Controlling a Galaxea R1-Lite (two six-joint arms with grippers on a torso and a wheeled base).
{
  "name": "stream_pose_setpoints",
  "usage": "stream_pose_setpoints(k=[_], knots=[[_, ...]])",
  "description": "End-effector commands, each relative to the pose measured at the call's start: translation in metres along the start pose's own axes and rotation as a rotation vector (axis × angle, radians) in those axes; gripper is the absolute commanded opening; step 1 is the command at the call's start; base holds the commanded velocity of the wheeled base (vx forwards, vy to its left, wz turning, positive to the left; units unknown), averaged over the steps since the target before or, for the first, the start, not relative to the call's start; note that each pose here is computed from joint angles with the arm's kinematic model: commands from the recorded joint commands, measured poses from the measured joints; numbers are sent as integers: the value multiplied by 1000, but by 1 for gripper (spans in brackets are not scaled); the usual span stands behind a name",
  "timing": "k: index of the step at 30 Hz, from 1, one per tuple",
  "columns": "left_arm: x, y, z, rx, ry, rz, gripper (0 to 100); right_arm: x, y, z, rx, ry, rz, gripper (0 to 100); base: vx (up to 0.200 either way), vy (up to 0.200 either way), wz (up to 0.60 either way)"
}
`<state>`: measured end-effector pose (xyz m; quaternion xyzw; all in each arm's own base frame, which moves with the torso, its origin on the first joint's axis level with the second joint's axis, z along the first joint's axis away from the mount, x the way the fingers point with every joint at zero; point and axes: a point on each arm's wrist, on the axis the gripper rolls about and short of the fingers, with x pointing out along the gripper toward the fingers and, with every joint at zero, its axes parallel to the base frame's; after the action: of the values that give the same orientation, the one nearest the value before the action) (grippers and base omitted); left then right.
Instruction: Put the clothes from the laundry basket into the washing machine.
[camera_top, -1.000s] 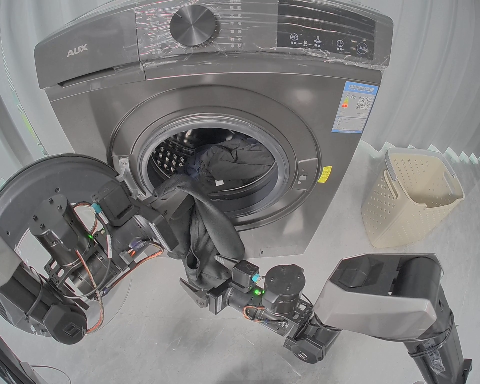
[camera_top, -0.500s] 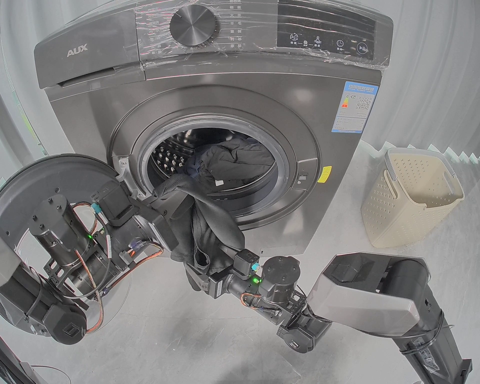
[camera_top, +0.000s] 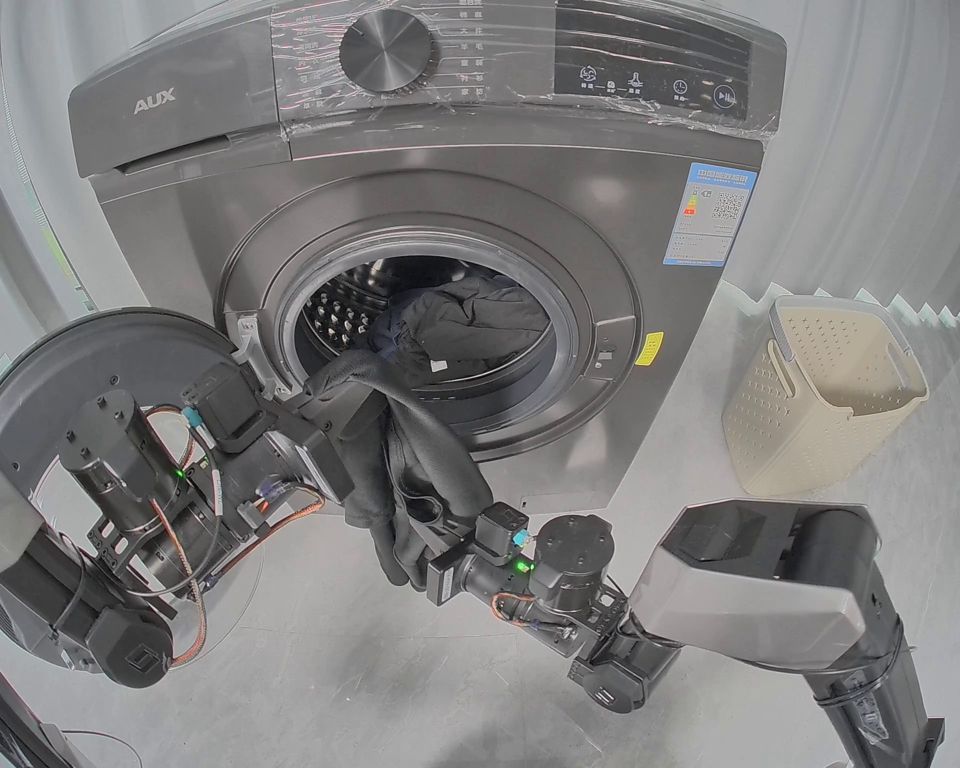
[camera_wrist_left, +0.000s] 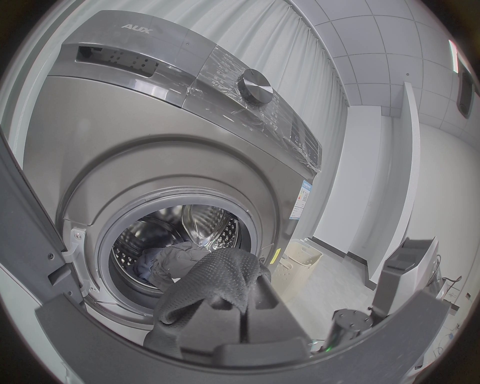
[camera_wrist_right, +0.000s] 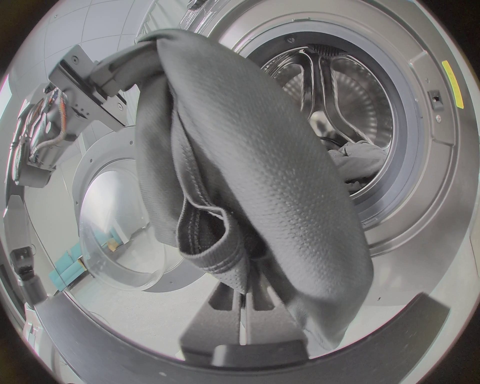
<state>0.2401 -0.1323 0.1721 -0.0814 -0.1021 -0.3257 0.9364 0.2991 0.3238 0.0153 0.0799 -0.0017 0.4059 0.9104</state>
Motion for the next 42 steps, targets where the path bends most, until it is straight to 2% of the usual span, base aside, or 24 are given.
stream_pose_setpoints(k=[1, 4, 7, 9, 15, 16, 20, 24, 26, 28, 33, 42], knots=[[0, 9, -3, 5, 11, 31, 0, -33, 15, 41, -1, 4, 22, 0, 0, 0, 0], [0, 16, -6, 10, 21, 52, 0, -64, 14, 60, -8, 36, 17, 0, 0, 0, 0], [0, 17, -7, 9, 26, 54, 0, -88, 11, 82, -12, 27, 9, 0, 0, 0, 0], [-1, 17, -8, 9, 29, 55, 0, -92, 8, 88, -17, 18, 6, 0, 0, 0, 0], [-4, 17, -7, 10, 32, 55, 0, -110, -13, 111, -41, -18, -40, 0, 0, 0, 0], [-6, 17, -7, 12, 34, 55, 0, -113, -20, 119, -45, -40, -63, 0, 0, 0, 0], [-14, 14, -6, 14, 44, 44, 0, -114, -34, 133, -54, -93, -99, 0, 0, 0, 0], [-20, 12, -8, 10, 70, 10, 0, -110, -40, 149, -57, -162, -120, 0, 0, 0, 0], [-21, 12, -9, 10, 75, 6, 0, -109, -40, 152, -57, -173, -121, 0, 0, 0, 0], [-23, 11, -7, 11, 73, -8, 0, -105, -39, 169, -63, -243, -122, 0, 0, 0, 0], [-25, 10, -3, 14, 58, -16, 0, -104, -36, 189, -63, -319, -117, 0, 0, 0, 0], [-26, 7, 11, 21, 6, -23, 0, -107, -34, 197, -66, -346, -112, 0, 0, 0, 0]])
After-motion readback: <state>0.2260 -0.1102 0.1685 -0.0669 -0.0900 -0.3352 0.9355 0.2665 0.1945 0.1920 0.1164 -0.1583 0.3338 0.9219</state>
